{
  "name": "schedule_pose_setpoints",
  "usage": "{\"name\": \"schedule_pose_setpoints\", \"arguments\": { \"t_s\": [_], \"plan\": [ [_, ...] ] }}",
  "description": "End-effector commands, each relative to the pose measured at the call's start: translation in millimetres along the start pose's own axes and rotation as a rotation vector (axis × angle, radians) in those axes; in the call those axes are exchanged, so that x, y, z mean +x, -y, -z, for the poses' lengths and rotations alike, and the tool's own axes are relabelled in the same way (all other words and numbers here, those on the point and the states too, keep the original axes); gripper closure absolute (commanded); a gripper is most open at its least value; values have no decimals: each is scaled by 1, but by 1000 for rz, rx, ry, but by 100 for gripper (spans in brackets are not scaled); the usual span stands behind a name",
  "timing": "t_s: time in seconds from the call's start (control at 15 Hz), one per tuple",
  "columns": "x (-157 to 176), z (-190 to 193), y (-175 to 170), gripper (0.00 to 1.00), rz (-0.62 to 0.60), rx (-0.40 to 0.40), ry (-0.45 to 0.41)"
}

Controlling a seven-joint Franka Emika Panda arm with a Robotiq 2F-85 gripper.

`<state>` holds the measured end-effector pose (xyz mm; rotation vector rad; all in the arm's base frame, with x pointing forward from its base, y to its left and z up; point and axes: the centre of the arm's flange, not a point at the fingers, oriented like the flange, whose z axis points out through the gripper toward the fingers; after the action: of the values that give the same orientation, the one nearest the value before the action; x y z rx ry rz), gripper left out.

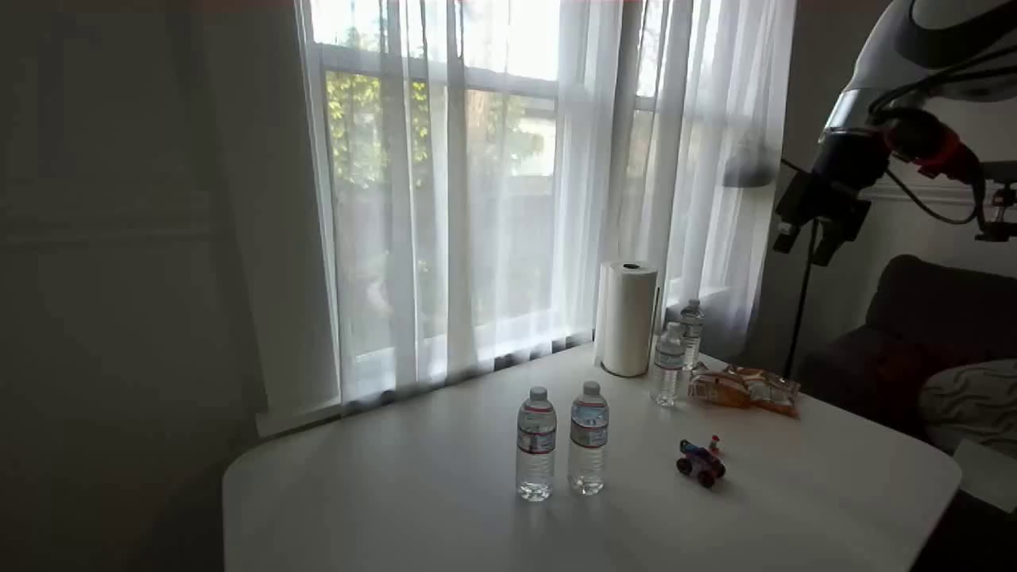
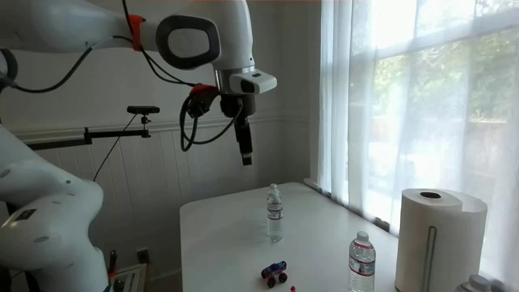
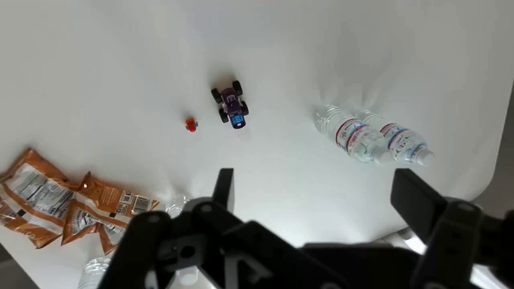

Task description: Pick up the small object on the right side of the toy car and put it on the toy car

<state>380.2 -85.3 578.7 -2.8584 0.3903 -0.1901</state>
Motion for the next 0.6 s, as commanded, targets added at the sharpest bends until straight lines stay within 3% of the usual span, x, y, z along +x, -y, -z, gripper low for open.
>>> {"name": "schedule_pose_setpoints", "arguments": {
  "t_s": [0.0,0.2,0.4,0.53],
  "plan": [
    [0,0,0,0,0,0,0],
    [0,0,0,0,0,0,-1],
    [25,-34,-11,0,-49,-104,36],
    [36,-57,-18,0,-12,-194,43]
  ]
}}
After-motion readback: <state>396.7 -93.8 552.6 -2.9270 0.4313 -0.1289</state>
